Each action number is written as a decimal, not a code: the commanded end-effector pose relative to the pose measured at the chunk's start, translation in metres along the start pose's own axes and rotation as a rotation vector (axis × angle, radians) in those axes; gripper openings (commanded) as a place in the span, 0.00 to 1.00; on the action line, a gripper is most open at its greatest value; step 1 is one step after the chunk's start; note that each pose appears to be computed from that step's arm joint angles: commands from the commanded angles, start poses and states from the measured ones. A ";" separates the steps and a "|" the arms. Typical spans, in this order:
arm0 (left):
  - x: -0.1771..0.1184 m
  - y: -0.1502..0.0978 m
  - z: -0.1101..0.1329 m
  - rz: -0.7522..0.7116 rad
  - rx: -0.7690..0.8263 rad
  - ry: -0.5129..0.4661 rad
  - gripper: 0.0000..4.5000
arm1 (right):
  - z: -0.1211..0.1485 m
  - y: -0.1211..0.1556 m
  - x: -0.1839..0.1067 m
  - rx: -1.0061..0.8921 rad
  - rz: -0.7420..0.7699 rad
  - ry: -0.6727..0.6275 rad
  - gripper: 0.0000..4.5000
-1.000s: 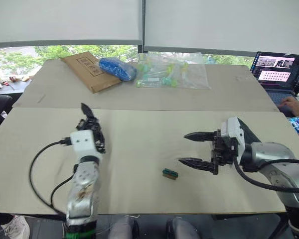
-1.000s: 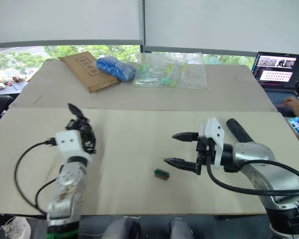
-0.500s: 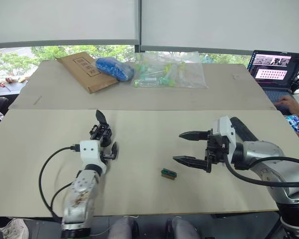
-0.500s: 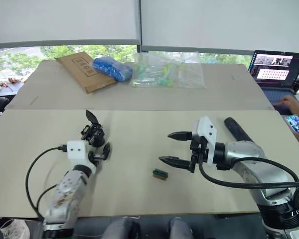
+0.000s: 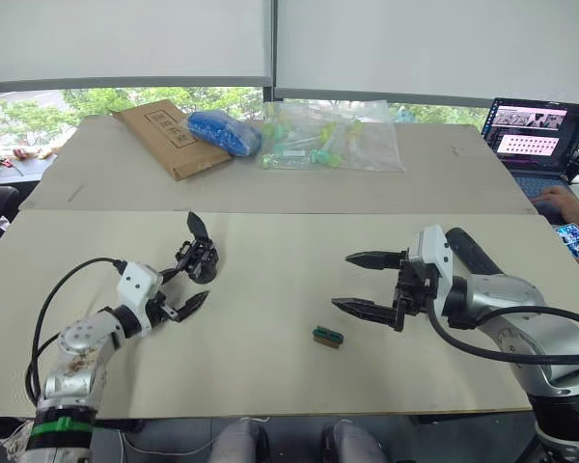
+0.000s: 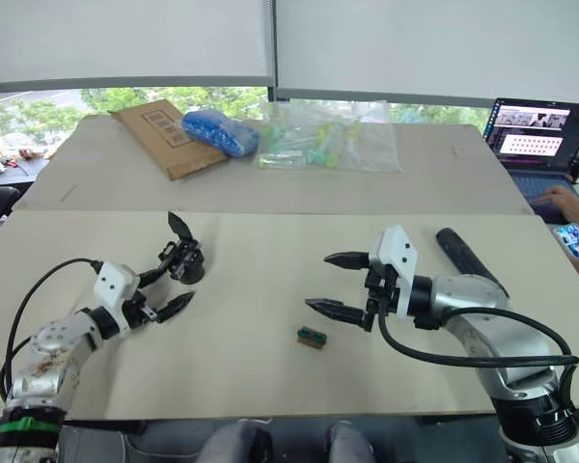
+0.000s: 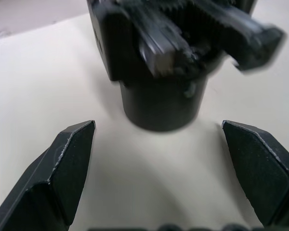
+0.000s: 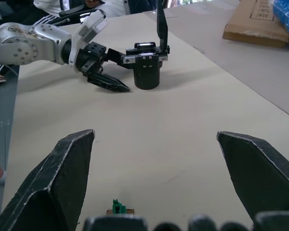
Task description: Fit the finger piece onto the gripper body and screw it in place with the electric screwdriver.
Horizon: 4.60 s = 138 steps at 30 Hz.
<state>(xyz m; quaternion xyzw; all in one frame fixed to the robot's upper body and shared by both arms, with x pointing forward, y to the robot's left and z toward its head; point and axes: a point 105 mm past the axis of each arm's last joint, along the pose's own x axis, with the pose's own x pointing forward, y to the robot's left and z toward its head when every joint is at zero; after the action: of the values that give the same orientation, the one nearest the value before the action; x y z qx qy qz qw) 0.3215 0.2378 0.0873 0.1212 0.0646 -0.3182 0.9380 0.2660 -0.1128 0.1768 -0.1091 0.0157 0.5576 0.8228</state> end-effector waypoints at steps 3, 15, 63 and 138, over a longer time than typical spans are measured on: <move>0.009 0.019 0.013 0.012 0.068 -0.021 0.99 | 0.007 0.004 -0.001 -0.046 0.004 -0.011 1.00; 0.008 -0.012 0.035 0.047 -0.043 -0.187 0.51 | 0.009 -0.001 0.001 -0.095 -0.045 -0.042 1.00; 0.034 -0.045 0.019 -0.183 0.048 -0.114 0.88 | -0.002 0.013 -0.005 -0.128 0.049 0.022 1.00; -0.001 -0.132 0.177 -0.834 0.213 -0.225 0.99 | -0.055 -0.091 -0.095 0.560 -0.533 0.842 1.00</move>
<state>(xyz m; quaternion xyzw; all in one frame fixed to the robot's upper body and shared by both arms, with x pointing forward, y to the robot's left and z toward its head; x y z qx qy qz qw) 0.2525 0.0916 0.2273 0.1250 -0.0168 -0.6812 0.7211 0.3171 -0.2429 0.1464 -0.1026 0.4617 0.2149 0.8544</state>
